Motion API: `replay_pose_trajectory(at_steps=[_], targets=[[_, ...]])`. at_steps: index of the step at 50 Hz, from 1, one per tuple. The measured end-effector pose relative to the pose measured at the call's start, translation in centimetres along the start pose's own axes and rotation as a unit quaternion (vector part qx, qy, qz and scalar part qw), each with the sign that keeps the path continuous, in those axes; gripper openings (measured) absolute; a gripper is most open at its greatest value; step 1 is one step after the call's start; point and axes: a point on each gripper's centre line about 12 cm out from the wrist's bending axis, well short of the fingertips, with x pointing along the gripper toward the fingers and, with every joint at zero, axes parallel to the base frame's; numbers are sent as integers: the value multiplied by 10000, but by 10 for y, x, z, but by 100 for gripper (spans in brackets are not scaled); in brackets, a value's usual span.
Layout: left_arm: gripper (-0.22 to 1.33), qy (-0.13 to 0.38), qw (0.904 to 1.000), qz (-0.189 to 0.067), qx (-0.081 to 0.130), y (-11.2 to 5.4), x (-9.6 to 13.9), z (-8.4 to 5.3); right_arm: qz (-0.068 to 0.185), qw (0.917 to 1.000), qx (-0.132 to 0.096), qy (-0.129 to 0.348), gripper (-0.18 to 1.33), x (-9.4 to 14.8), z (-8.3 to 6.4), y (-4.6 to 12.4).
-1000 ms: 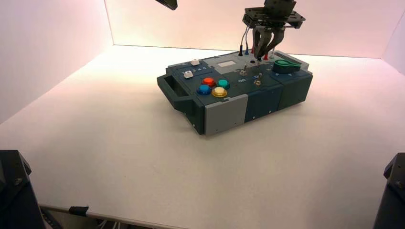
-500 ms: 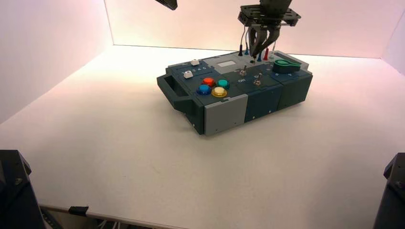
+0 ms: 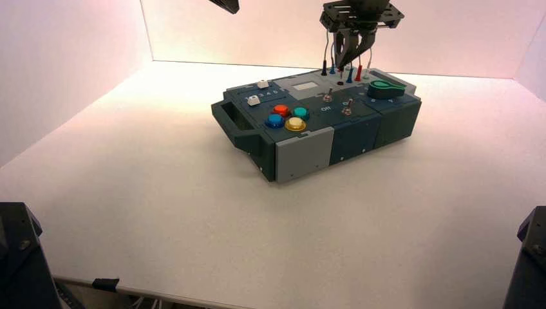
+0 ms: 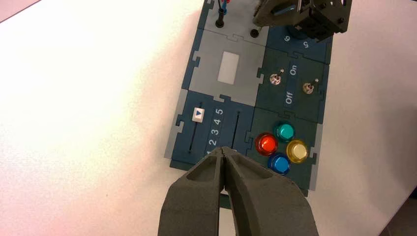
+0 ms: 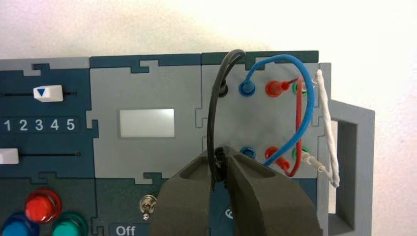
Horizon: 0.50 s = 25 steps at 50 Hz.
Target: Insert the black wire.
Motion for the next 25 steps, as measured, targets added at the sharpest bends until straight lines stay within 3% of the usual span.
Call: replay_pose_trajectory(at_steps=[25], targets=[[-16, -13, 10000, 5, 5, 0, -1, 1, -49, 9999, -9, -100, 4, 5, -5, -1]])
